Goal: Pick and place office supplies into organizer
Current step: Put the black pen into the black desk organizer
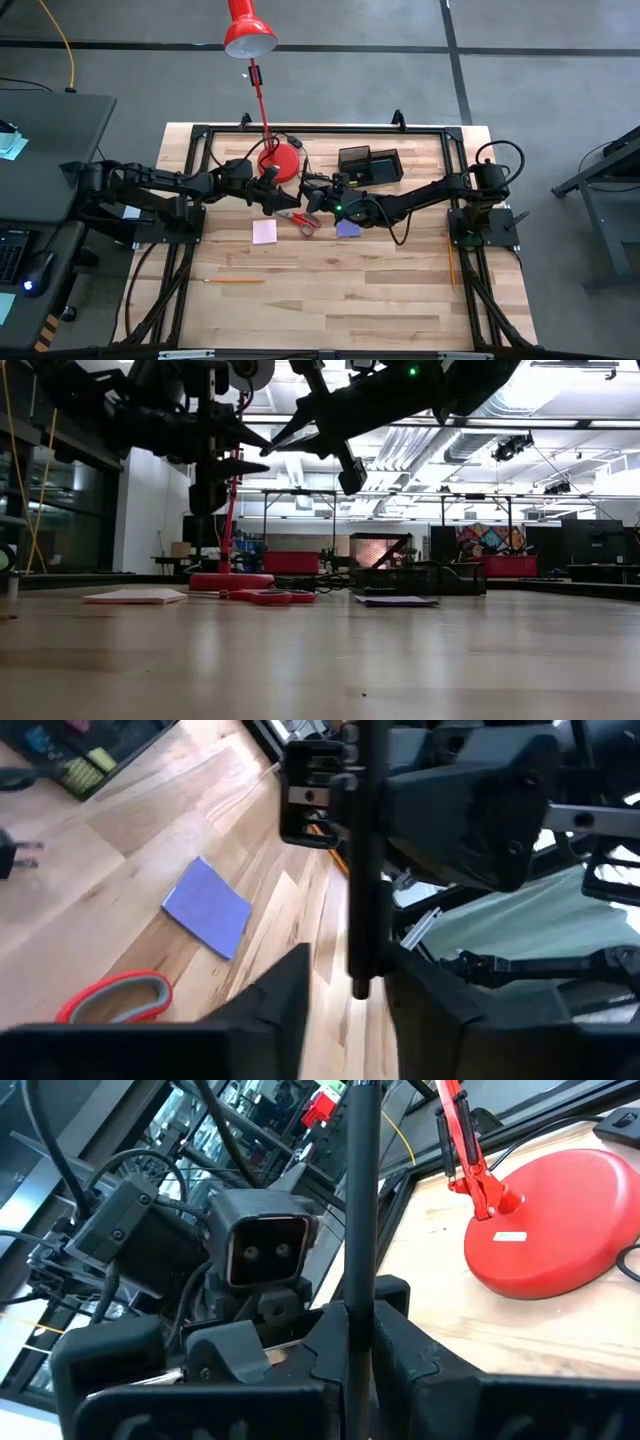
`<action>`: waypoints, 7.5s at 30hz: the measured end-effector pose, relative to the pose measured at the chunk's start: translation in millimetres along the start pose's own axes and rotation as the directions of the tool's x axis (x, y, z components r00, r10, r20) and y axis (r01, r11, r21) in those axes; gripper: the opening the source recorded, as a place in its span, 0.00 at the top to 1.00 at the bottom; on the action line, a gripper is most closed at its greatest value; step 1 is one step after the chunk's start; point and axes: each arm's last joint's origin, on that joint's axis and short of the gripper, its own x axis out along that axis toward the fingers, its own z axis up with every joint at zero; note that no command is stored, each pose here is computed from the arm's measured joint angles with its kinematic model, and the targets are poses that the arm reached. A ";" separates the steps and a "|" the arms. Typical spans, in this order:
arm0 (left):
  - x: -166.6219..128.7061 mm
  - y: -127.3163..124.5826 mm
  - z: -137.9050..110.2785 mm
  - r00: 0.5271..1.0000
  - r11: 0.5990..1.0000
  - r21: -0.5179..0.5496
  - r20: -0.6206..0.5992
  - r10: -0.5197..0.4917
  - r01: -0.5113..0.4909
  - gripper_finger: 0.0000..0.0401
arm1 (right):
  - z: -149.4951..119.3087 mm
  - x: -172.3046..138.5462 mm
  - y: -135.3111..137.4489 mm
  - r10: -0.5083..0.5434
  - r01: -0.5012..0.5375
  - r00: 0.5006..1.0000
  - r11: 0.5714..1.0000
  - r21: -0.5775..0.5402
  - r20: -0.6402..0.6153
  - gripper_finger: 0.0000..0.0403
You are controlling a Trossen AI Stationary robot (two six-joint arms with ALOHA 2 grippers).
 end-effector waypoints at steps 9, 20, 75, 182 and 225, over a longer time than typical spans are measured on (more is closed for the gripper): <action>-0.1 0.0 -0.4 1.000 0.995 0.102 -0.009 -0.003 0.004 0.94 | -0.6 0.2 0.2 0.015 -0.016 1.000 0.999 -0.030 -0.025 0.97; -0.7 4.3 -5.8 0.995 0.988 0.156 -0.097 0.007 0.008 1.00 | -4.2 -0.4 2.9 0.092 -0.104 0.985 0.992 -0.076 -0.148 0.87; -3.2 -20.5 17.1 0.991 0.958 0.277 0.096 -0.097 0.067 0.51 | 28.5 8.9 -87.7 -0.339 -0.422 0.617 0.619 -0.662 -0.710 0.70; -34.4 1.9 65.4 0.951 0.918 0.274 -0.198 -0.239 0.288 0.57 | 74.7 41.3 -27.6 -0.541 -0.590 0.370 0.491 -0.641 -0.755 0.99; -3.2 17.4 22.5 0.932 0.972 0.220 -0.362 -0.001 0.086 0.57 | 87.3 34.8 36.8 -0.527 -0.705 0.480 0.245 -0.666 -0.702 0.98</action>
